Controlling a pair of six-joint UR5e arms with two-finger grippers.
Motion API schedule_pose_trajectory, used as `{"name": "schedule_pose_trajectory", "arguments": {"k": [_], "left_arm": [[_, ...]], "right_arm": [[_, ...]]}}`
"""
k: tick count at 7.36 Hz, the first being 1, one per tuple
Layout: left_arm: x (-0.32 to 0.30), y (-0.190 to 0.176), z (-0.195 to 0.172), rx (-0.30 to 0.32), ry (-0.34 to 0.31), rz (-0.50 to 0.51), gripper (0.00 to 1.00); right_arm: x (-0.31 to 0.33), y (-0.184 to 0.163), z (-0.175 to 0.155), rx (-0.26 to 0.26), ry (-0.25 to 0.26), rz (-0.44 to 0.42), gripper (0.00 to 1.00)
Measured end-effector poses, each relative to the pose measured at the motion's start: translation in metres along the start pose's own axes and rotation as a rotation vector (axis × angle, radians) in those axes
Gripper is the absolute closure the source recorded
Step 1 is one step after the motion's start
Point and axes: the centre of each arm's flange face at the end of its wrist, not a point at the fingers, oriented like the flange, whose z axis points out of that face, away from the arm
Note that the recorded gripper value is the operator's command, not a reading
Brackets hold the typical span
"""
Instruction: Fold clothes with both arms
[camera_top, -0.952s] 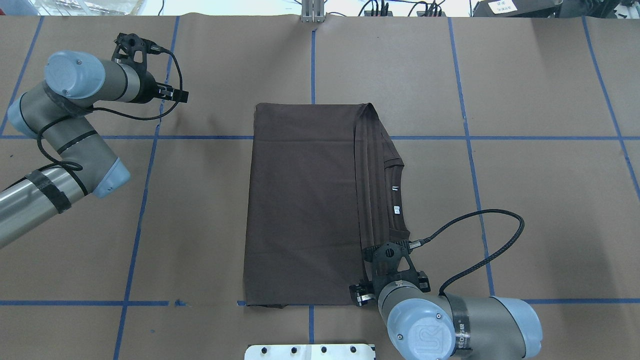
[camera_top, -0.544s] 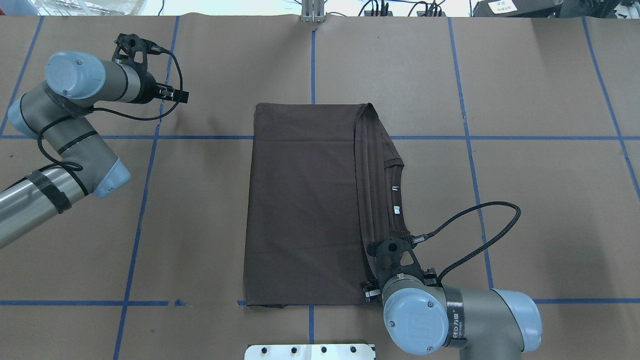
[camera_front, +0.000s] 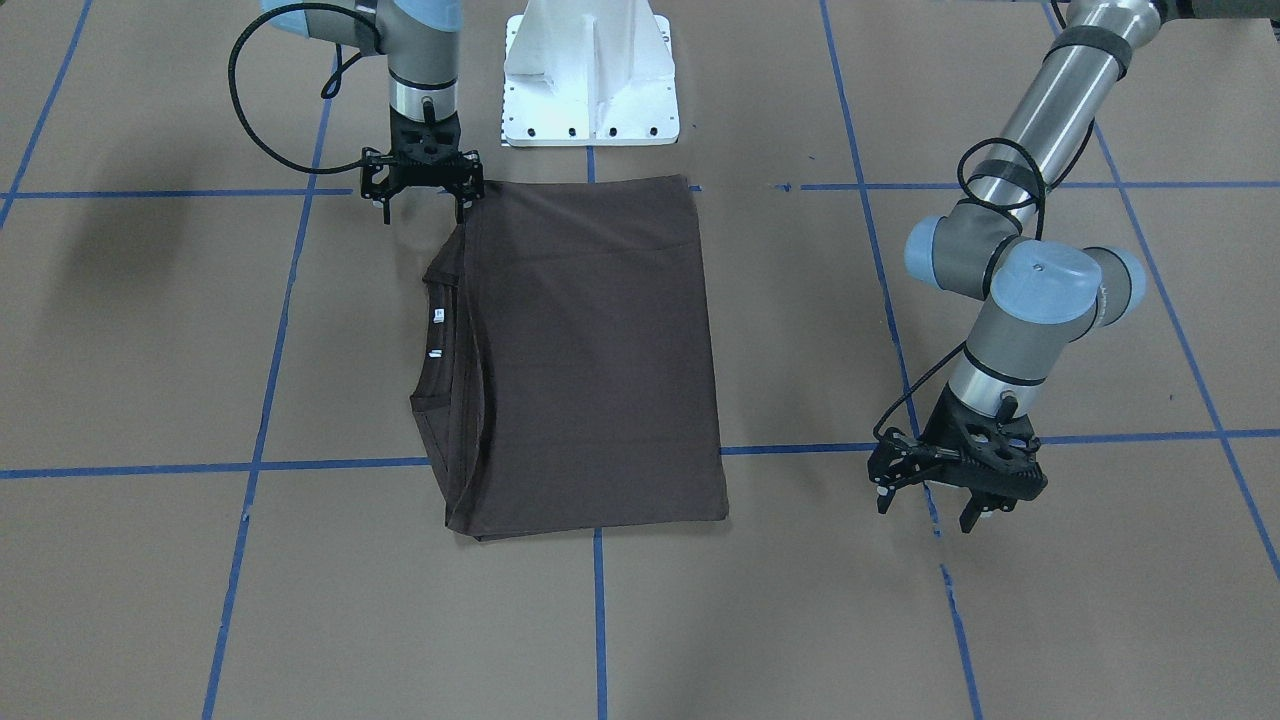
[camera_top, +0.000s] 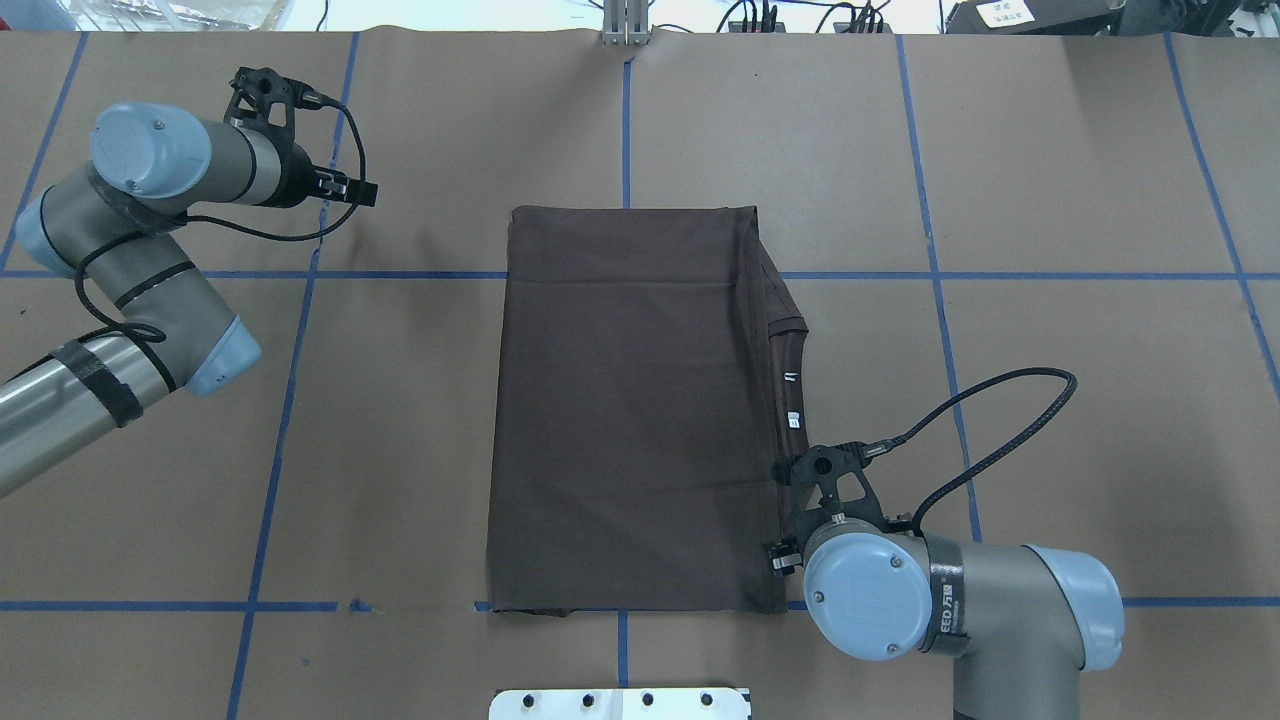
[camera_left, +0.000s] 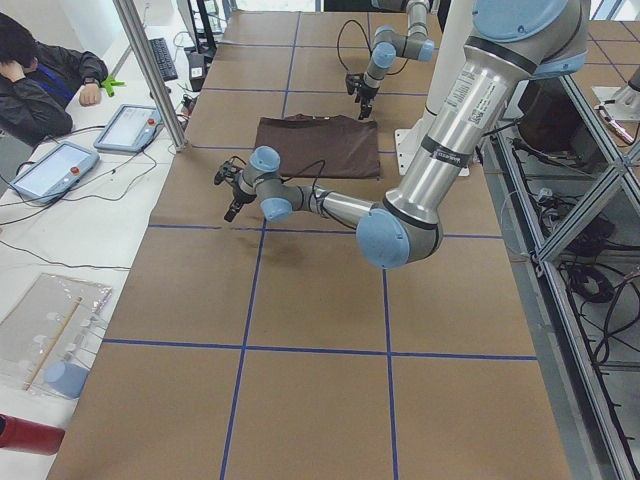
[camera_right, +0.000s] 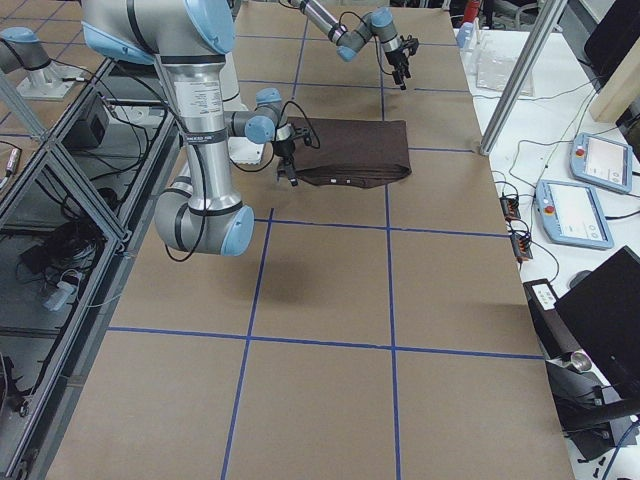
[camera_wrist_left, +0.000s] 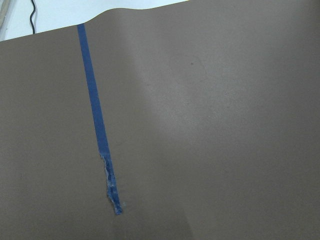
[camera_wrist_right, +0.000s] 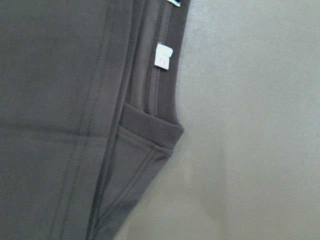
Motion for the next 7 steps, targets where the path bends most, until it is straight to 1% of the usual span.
{"name": "schedule_pose_trajectory", "arguments": {"k": [1,2,3,4,5,6,7], "left_arm": [[0.001,0.0,-0.001,0.001,0.001,0.0,0.0],[0.004,-0.003,-0.004,0.007,0.007,0.0,0.0],[0.011,-0.005,-0.01,0.006,0.028,-0.011,0.0],[0.025,-0.005,-0.02,-0.01,0.075,-0.047,0.0],[0.047,0.007,-0.034,-0.033,0.137,-0.091,0.0],[0.073,0.034,-0.057,-0.058,0.2,-0.136,0.0],[0.103,0.067,-0.089,-0.094,0.255,-0.187,0.0]], "right_arm": [[0.006,-0.008,-0.005,-0.002,-0.009,0.013,0.0],[0.012,-0.02,-0.016,-0.003,-0.033,0.032,0.0],[0.017,-0.033,-0.032,-0.002,-0.075,0.058,0.0],[0.022,-0.044,-0.052,0.004,-0.137,0.094,0.0],[0.023,-0.051,-0.07,0.014,-0.225,0.154,0.0],[0.023,-0.055,-0.085,0.026,-0.318,0.241,0.0],[0.023,-0.057,-0.096,0.029,-0.385,0.339,0.0]]}}
